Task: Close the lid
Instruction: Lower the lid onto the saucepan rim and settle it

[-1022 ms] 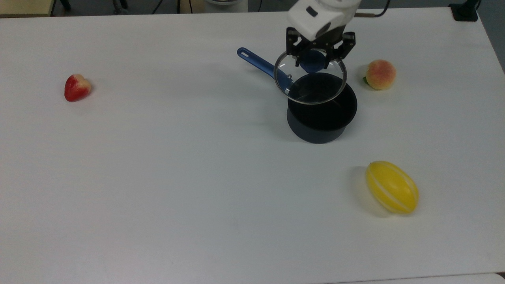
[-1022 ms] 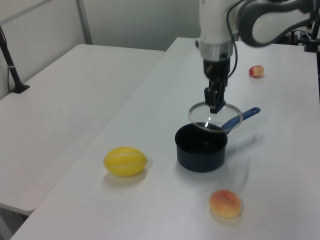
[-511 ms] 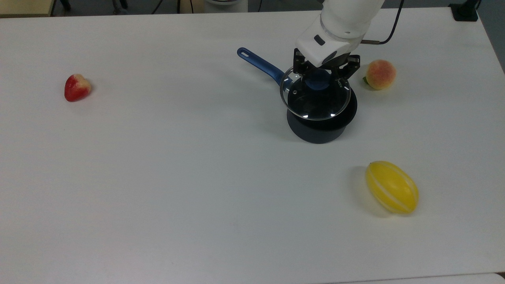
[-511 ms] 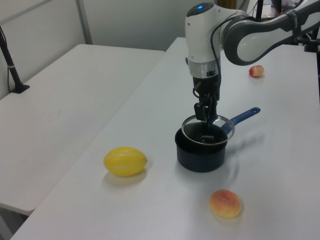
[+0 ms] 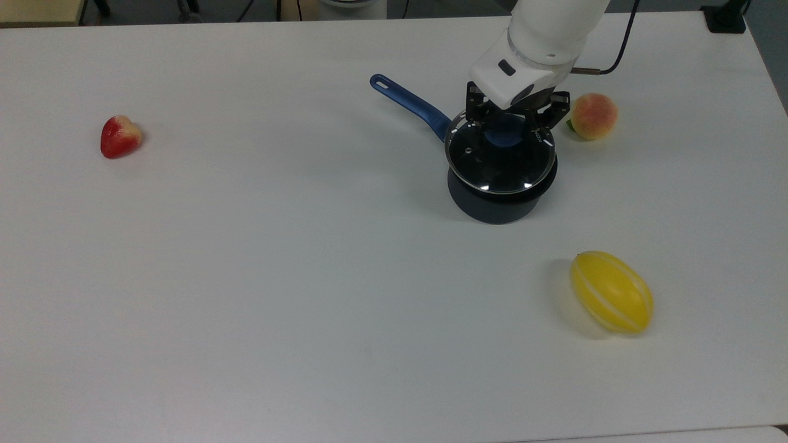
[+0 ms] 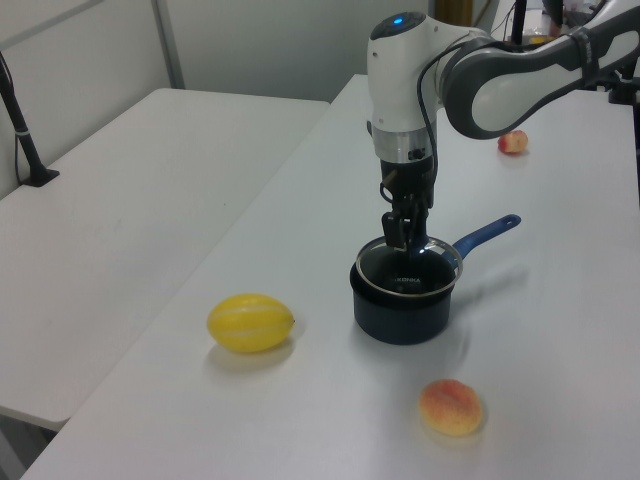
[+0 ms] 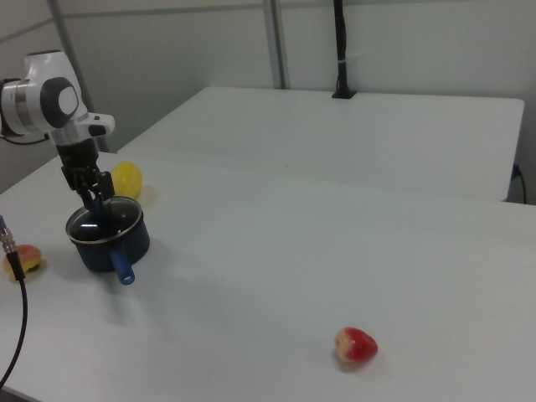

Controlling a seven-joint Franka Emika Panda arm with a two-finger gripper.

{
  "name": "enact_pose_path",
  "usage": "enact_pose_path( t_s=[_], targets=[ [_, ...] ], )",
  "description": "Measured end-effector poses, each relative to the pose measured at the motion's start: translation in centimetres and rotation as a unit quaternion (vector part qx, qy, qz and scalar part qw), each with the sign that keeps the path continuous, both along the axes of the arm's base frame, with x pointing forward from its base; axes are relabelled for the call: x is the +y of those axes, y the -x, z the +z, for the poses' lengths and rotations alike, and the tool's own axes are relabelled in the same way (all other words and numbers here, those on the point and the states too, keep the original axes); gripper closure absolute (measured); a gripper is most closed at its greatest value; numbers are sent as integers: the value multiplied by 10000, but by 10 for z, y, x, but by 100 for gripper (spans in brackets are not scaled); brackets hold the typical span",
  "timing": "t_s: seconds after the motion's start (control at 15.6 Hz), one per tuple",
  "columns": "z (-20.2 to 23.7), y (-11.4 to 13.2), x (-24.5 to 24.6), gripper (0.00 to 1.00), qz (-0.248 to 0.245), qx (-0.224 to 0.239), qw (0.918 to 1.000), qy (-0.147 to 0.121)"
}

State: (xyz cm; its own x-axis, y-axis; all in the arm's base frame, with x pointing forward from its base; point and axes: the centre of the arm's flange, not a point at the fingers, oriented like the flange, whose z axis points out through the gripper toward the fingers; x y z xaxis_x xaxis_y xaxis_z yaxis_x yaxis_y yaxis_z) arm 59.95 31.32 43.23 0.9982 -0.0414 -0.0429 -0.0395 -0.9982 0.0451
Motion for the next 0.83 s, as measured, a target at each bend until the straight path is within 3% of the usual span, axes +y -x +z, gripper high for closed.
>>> enact_pose_path(
  t_s=[0.83],
  targets=[
    [-12,0,13,38,129,-130,9997,144]
  ],
)
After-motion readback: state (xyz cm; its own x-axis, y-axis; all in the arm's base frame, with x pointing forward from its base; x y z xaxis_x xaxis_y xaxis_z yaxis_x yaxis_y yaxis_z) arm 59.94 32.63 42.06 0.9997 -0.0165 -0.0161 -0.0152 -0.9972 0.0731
